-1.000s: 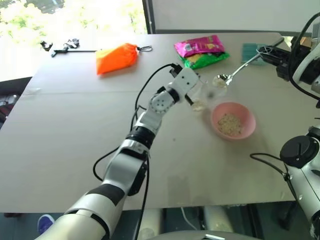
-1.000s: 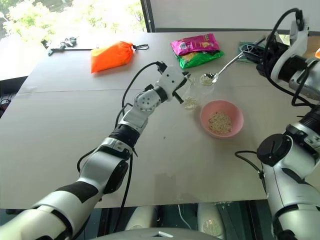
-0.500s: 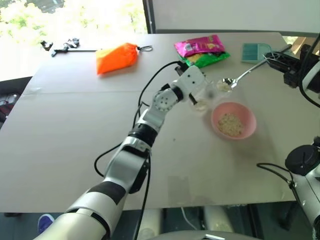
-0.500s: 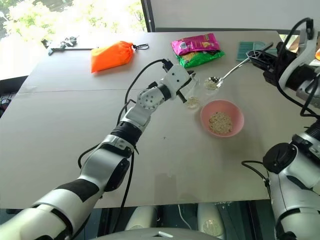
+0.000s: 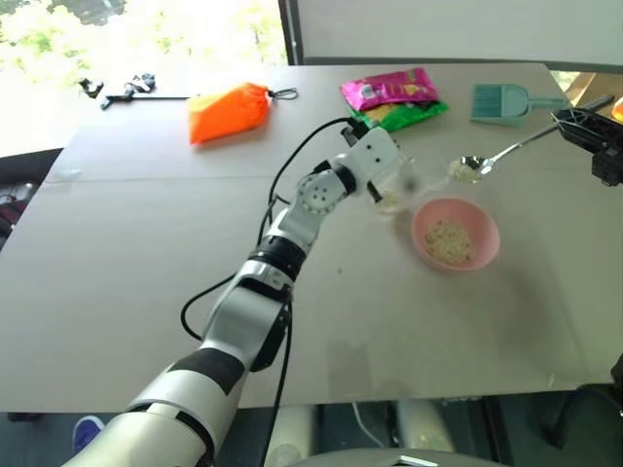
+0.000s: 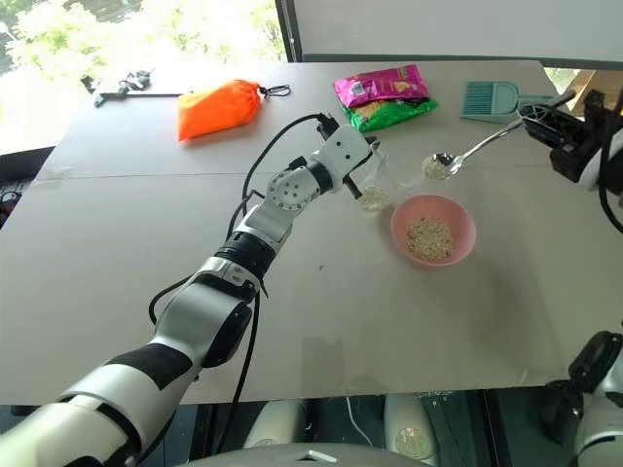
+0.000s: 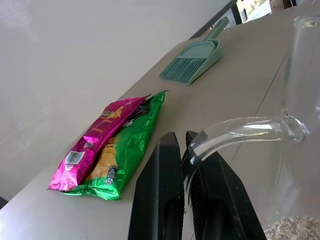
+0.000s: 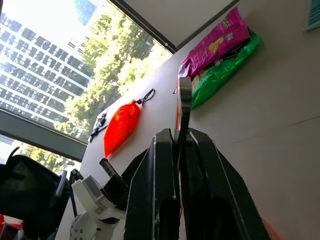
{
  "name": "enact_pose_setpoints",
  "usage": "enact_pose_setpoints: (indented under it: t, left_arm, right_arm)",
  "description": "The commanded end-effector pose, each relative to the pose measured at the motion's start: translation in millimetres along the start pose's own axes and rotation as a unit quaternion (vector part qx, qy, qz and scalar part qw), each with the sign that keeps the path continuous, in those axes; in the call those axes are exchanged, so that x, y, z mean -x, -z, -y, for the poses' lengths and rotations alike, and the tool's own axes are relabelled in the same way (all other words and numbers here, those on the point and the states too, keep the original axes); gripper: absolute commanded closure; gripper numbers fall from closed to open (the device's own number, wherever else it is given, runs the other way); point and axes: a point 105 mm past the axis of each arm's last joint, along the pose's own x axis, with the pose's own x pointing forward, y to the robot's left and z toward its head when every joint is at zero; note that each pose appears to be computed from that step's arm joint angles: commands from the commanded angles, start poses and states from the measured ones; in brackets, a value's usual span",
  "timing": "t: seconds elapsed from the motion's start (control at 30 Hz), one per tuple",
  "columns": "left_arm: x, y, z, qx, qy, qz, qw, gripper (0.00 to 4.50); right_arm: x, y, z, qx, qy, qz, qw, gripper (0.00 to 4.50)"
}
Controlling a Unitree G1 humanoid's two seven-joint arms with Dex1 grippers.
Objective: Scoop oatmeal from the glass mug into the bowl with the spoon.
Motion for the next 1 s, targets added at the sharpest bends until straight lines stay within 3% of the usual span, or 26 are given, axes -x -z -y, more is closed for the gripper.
enact_pose_setpoints:
  t: [0.03,0.23,0.33,0.47,0.6,0.73,0.87,0.93,1.0]
  left_arm:
    - [-4.5,-17.5,-8.2,-0.021,-0.009,0.028,0.999,4.46]
    - [-5.9,-21.5,-6.5,-0.021,-0.007,0.035,0.999,4.46]
    - [-5.9,-21.9,-6.6,-0.021,-0.007,0.036,0.999,4.46]
    - [-4.5,-21.1,-7.3,-0.020,-0.009,0.036,0.999,4.46]
    - [-2.0,-20.9,-11.1,-0.023,-0.013,0.038,0.999,4.46]
    - [2.1,-19.8,-16.2,-0.025,-0.020,0.038,0.999,4.46]
    - [7.2,-19.0,-21.9,-0.024,-0.029,0.039,0.999,4.46]
    - [10.2,-17.9,-25.7,-0.012,-0.037,0.038,0.999,4.46]
    - [12.6,-16.9,-29.6,0.018,-0.048,0.037,0.998,4.46]
  right_arm:
    - [12.1,-5.1,-12.3,0.025,-0.028,0.010,0.999,4.50]
    - [16.1,11.9,3.9,0.032,0.001,-0.022,0.999,4.50]
    - [14.0,25.6,9.8,0.079,0.029,-0.052,0.995,4.50]
    - [5.0,46.5,-2.3,0.171,0.007,-0.064,0.983,4.50]
    - [4.5,60.6,-22.2,0.319,-0.027,-0.079,0.944,4.50]
    - [3.8,66.8,-35.6,0.479,-0.052,-0.085,0.872,4.50]
    - [3.3,71.8,-43.1,0.561,-0.081,-0.077,0.820,4.50]
    - [3.5,70.5,-45.7,0.568,-0.090,-0.065,0.815,4.50]
    - [3.6,63.9,-45.1,0.539,-0.090,-0.048,0.836,4.50]
